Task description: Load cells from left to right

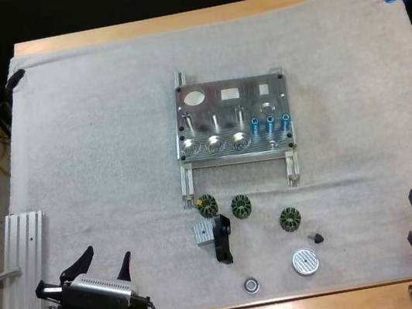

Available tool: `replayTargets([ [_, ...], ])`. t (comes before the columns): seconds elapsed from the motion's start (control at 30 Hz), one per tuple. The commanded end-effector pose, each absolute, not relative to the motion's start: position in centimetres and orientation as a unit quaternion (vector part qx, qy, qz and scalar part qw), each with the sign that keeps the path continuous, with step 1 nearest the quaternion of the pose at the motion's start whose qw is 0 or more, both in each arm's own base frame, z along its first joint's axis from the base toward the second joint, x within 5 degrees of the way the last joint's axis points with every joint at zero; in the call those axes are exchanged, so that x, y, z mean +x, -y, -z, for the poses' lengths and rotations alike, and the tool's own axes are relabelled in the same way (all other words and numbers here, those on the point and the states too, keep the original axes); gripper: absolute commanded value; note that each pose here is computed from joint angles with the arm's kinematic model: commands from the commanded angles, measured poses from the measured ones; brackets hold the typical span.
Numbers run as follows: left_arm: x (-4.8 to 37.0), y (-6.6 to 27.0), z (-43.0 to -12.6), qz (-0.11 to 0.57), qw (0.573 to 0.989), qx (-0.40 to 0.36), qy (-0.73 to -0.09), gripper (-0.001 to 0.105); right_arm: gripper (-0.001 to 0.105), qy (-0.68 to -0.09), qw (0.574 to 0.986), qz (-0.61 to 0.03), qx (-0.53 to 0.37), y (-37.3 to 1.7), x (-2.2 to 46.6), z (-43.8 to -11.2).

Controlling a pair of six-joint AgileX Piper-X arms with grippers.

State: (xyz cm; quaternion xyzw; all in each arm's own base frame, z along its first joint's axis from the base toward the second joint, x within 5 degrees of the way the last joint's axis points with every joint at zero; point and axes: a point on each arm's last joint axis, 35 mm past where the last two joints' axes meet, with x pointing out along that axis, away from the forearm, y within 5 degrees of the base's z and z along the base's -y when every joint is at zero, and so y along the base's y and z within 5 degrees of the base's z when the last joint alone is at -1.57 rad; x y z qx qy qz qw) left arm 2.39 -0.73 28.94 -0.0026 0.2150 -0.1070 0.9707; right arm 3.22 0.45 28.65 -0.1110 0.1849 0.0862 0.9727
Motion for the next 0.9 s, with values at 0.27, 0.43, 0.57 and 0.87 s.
replayTargets([
  [0.27, 2.66, 0.7, -29.16, 0.1, 0.972, -0.008, -0.212, 0.058, 0.07, -0.185, 0.973, -0.085, -0.105, -0.46, 3.48, -28.83],
  [0.43, 2.66, 0.7, -29.16, 0.101, 0.972, -0.007, -0.212, 0.058, 0.07, -0.185, 0.973, -0.085, -0.105, -0.46, 3.48, -28.83],
  [0.57, 2.64, 0.78, -29.16, 0.116, 0.97, -0.004, -0.212, 0.058, 0.07, -0.185, 0.973, -0.085, -0.105, -0.46, 3.48, -28.83],
  [0.87, 2.61, 0.86, -29.16, 0.131, 0.969, -0.001, -0.212, 0.058, 0.07, -0.185, 0.973, -0.085, -0.105, -0.46, 3.48, -28.83],
])
